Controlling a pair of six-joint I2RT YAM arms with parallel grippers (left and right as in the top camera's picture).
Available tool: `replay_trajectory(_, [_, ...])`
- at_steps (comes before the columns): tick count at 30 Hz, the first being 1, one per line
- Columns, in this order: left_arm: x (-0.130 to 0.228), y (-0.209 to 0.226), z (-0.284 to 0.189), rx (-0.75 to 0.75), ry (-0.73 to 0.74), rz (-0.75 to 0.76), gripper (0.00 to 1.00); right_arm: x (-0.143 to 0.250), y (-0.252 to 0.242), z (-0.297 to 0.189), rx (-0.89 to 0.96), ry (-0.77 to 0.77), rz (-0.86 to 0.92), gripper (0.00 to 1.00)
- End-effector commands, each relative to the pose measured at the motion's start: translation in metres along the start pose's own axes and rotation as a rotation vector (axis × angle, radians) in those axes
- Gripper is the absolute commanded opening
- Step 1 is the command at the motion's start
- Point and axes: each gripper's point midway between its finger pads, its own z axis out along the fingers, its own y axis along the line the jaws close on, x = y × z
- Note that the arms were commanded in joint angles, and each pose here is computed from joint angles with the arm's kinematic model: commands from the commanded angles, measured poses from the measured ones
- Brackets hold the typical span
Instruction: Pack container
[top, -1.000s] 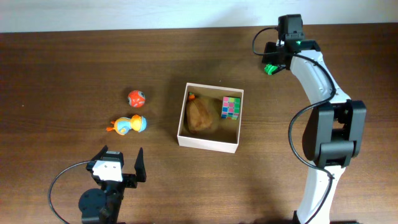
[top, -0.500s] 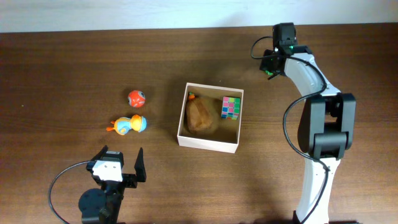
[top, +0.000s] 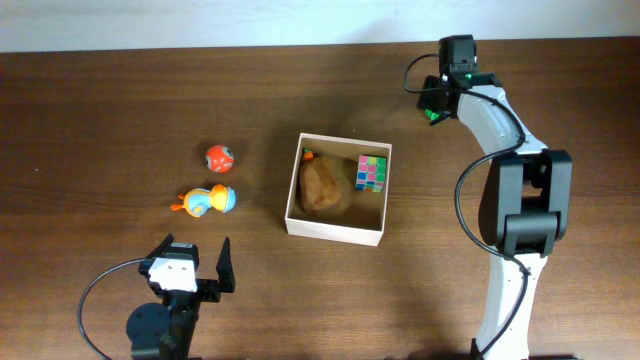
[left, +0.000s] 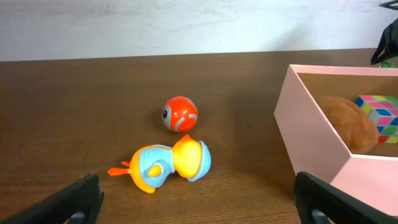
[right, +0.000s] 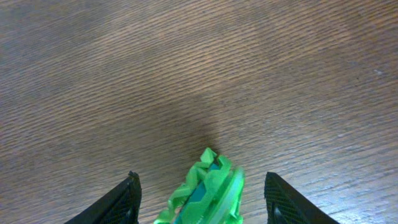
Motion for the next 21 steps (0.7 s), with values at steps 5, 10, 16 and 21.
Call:
replay_trajectory(5, [0.0,0.0,0.0,0.003,-0.005,0.018,0.99,-0.002,0.016,0.0,-0.047,-0.008,-0.003,0.58])
replay_trajectory(10, [0.0,0.0,0.0,0.003,-0.005,0.018,0.99,0.001,0.032,0.001,-0.078,-0.016,-0.044,0.58])
replay_trajectory(16, [0.0,0.0,0.0,0.003,-0.005,0.018,0.99,0.011,0.05,0.008,-0.098,-0.011,-0.073,0.58])
replay_trajectory(21, [0.0,0.0,0.0,0.003,-0.005,0.018,0.99,0.02,0.054,0.013,-0.095,0.01,-0.085,0.57])
